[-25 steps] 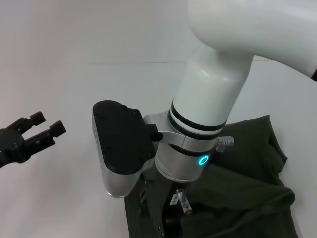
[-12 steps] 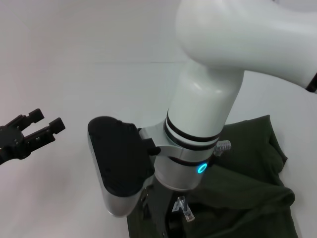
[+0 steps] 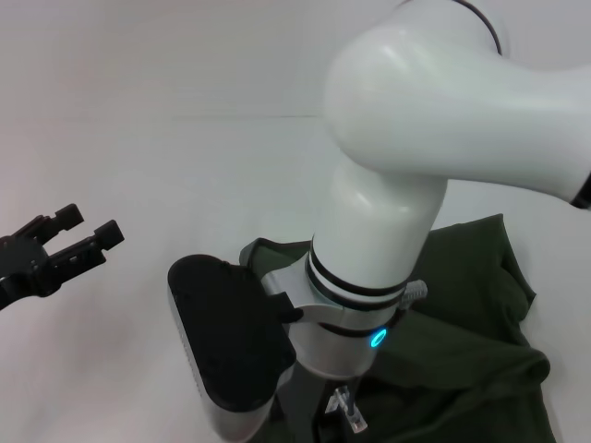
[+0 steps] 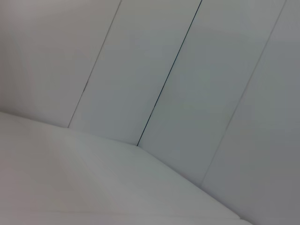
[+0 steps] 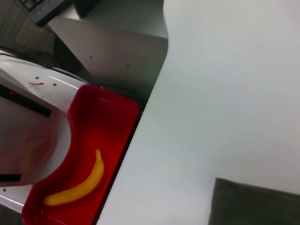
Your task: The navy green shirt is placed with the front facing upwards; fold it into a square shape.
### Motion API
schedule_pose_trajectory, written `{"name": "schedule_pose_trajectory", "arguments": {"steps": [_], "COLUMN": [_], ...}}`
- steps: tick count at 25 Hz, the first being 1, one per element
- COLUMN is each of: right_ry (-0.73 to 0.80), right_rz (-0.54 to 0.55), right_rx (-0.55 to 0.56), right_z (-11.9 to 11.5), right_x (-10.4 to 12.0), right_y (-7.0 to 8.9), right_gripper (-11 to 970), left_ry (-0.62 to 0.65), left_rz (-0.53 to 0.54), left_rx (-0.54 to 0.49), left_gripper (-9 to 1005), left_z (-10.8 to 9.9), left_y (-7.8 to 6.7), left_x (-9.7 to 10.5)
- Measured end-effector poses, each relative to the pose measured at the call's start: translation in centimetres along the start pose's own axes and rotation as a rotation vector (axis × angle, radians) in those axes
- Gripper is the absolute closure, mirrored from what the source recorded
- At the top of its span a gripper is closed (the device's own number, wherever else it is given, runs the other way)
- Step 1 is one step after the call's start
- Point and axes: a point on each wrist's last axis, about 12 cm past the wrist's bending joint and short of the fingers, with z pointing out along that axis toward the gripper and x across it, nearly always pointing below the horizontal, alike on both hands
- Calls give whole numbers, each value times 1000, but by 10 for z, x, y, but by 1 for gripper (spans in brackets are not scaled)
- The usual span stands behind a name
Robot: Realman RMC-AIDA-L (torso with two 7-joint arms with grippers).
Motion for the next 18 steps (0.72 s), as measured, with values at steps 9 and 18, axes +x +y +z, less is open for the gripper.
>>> {"name": "schedule_pose_trajectory", "arguments": {"steps": [9,18], "right_ry": [-10,-7], "right_rz": [1,0], "right_rx": [30,61], "right_z": [13,19], "right_x": [2,7], "right_y": [4,2], "right_gripper": [74,77], "left_ry": [-1,-3], "left_rz": [-3,-3], "left_rx": [1,4], "left_gripper": [48,49], "left_z": [1,2], "left_y": [-1,-1], "left_x": [1,3]}}
